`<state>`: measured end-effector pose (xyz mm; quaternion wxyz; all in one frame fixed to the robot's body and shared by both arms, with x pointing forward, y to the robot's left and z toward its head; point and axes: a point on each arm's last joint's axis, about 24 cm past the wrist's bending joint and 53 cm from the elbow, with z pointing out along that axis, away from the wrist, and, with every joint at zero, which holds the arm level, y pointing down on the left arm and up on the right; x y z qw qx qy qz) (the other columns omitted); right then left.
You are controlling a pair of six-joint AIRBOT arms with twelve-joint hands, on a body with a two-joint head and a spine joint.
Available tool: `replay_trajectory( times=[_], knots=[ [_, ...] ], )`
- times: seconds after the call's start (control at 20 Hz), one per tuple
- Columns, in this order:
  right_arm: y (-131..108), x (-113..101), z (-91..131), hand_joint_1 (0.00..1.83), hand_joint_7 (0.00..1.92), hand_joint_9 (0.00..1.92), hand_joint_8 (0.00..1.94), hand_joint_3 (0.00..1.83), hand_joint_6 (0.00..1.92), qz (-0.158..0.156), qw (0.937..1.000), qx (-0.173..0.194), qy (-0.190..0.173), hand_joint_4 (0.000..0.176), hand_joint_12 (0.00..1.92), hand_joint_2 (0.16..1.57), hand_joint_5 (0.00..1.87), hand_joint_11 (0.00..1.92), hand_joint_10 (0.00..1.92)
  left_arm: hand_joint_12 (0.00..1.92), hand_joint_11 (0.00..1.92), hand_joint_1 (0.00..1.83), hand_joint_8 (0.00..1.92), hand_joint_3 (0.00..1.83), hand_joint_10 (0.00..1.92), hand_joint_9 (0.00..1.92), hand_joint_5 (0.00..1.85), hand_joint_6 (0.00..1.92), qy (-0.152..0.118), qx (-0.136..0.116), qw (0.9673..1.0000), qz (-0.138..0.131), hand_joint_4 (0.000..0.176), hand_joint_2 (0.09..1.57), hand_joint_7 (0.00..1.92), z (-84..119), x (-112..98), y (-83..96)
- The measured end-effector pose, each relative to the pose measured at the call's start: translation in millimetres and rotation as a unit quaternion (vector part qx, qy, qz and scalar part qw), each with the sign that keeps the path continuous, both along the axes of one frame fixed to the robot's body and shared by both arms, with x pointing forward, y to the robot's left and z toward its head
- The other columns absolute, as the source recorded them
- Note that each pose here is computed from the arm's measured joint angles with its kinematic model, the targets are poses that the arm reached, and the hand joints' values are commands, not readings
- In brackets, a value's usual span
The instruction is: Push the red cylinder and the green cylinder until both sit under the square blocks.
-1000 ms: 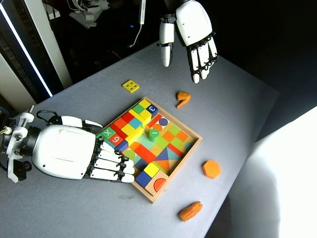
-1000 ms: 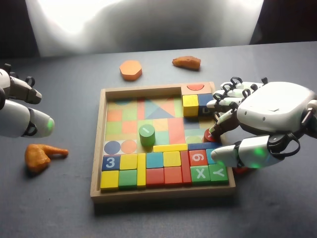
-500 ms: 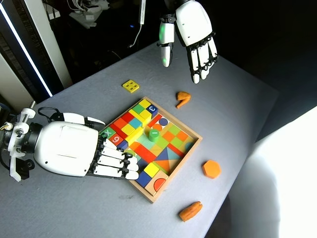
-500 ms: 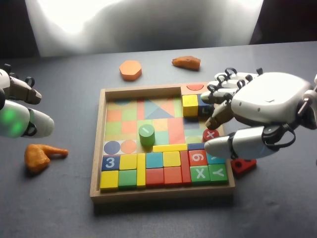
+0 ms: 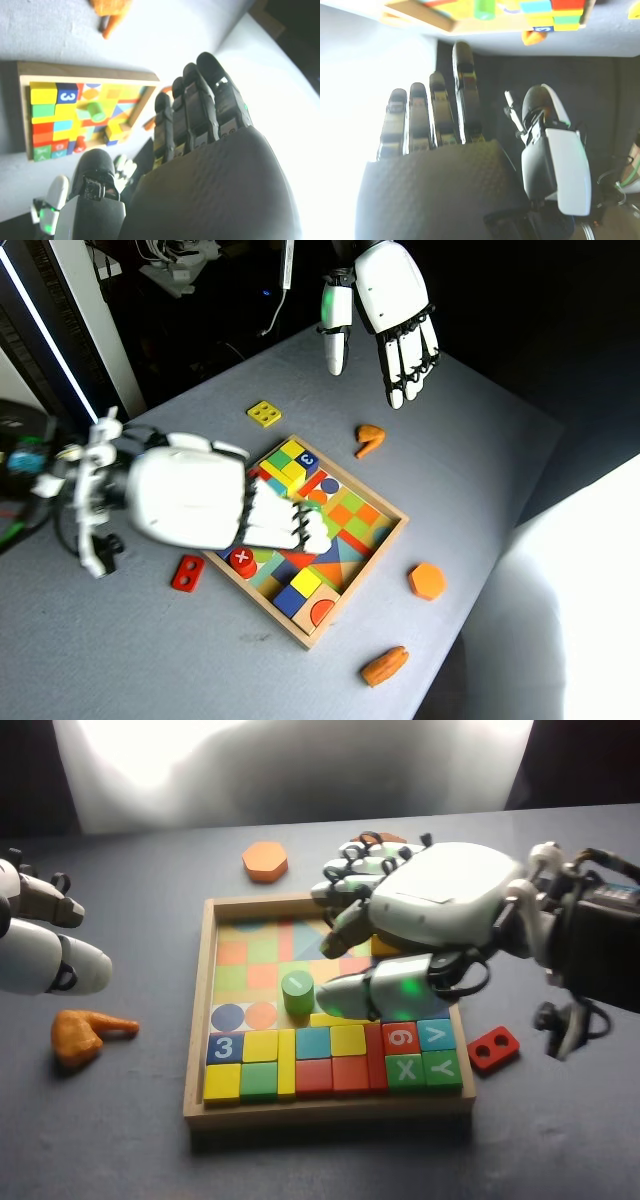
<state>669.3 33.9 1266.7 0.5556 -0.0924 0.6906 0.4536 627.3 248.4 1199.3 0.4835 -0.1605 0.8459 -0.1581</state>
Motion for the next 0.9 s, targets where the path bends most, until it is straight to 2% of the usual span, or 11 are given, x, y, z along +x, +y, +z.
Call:
replay_trajectory(
  times=[0.15,0.25,0.4,0.55,0.6,0.9],
  knots=[
    [10,10,-3,0.00,0.18,0.04,0.00,0.00,0.04,-0.001,0.9998,0.012,0.015,0.000,0.00,1.22,0.68,0.00,0.01,0.93,0.00,0.02,0.00,0.00,0.00,0.29,0.25,0.00,0.000,0.000,1.0000,0.000,0.049,1.28,0.25,0,0,-0.2],
    [20,7,-4,0.00,0.19,0.04,0.01,0.00,0.04,0.006,0.9997,0.014,0.017,0.000,0.00,1.22,0.68,0.00,0.01,0.91,0.00,0.08,0.00,0.00,0.00,0.29,0.24,0.00,0.000,0.000,1.0000,0.000,0.045,1.28,0.24,0,0,0.0],
    [36,0,-6,0.00,0.17,0.03,0.00,0.00,0.04,0.021,0.9992,0.021,0.027,0.000,0.00,1.22,0.67,0.00,0.01,0.91,0.00,0.02,0.00,0.00,0.00,0.29,0.25,0.00,0.000,0.000,1.0000,0.000,0.046,1.29,0.24,0,0,-0.1],
    [38,5,-11,0.00,0.19,0.04,0.01,0.00,0.04,0.017,0.9980,0.032,0.053,0.000,0.00,1.22,0.68,0.00,0.01,0.92,0.00,0.05,0.00,0.00,0.00,0.29,0.24,0.00,0.001,0.000,1.0000,0.000,0.045,1.29,0.24,0,0,0.1],
    [36,7,-12,0.00,0.19,0.04,0.01,0.00,0.04,0.012,0.9981,0.030,0.052,0.000,0.00,1.21,0.68,0.00,0.01,0.91,0.00,0.01,0.00,0.00,0.00,0.28,0.22,0.00,0.001,0.001,1.0000,0.001,0.045,1.28,0.23,-1,0,0.4],
    [42,8,-11,0.00,0.19,0.05,0.01,0.00,0.04,0.013,0.9982,0.032,0.050,0.000,0.00,1.22,0.68,0.00,0.01,0.92,0.00,0.07,0.00,0.00,0.00,0.29,0.23,0.00,0.001,0.001,1.0000,0.000,0.048,1.28,0.24,0,0,0.1]
  ],
)
